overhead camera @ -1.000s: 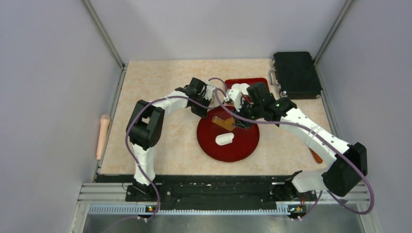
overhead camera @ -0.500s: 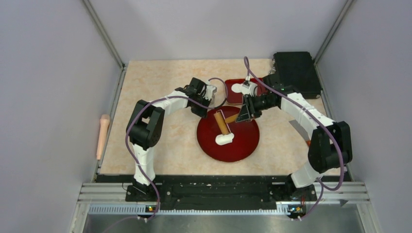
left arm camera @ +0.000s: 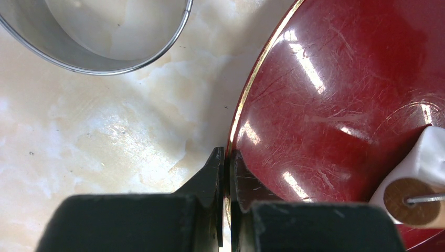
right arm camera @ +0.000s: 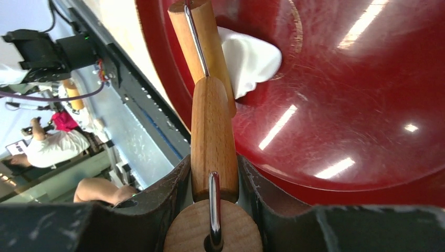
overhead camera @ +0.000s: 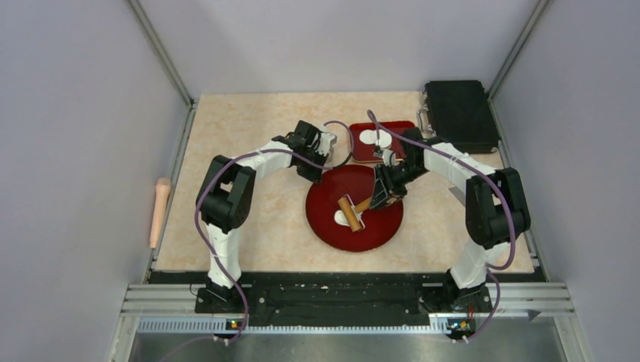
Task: Roll out the dumpling wrappers from the dough
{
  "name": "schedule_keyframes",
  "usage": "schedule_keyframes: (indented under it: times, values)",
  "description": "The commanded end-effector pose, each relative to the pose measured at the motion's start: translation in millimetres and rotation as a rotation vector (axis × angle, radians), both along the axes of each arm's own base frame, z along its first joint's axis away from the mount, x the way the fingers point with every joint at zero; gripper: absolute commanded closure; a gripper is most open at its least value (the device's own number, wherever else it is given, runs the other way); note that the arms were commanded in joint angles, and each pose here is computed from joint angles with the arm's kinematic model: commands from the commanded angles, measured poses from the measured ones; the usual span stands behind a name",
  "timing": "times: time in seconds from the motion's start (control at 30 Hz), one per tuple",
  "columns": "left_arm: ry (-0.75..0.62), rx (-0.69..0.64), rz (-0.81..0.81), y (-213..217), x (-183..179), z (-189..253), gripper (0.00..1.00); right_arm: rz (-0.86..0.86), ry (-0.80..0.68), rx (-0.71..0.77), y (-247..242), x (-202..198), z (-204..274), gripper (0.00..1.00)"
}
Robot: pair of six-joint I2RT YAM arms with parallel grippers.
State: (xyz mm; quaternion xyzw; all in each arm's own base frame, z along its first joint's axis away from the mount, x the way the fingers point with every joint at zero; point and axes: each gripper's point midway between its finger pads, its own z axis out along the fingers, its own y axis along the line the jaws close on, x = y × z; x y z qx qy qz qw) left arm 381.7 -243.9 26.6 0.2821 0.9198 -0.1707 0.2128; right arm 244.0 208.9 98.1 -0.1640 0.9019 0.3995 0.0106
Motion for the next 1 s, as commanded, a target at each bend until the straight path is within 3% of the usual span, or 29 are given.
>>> schedule_keyframes:
  times: [0.0, 0.13, 0.27, 0.47, 0.97]
  values:
    - [0.016, 0.085, 0.034, 13, 3, -33, 1.00, -0.039, -0.057, -0.110, -12, 11, -11, 1.00]
    - [0.015, 0.086, 0.036, 13, 4, -33, 1.00, -0.087, -0.077, -0.244, -29, 23, -31, 1.00]
    - [0.016, 0.086, 0.035, 13, 3, -33, 1.00, -0.104, -0.082, -0.271, -35, 28, -33, 1.00]
    - [0.014, 0.083, 0.033, 13, 3, -32, 1.00, -0.188, -0.227, -0.435, -62, 56, -28, 1.00]
    - [0.007, 0.080, 0.033, 13, 3, -31, 1.00, -0.102, -0.142, -0.425, -52, 43, -44, 1.00]
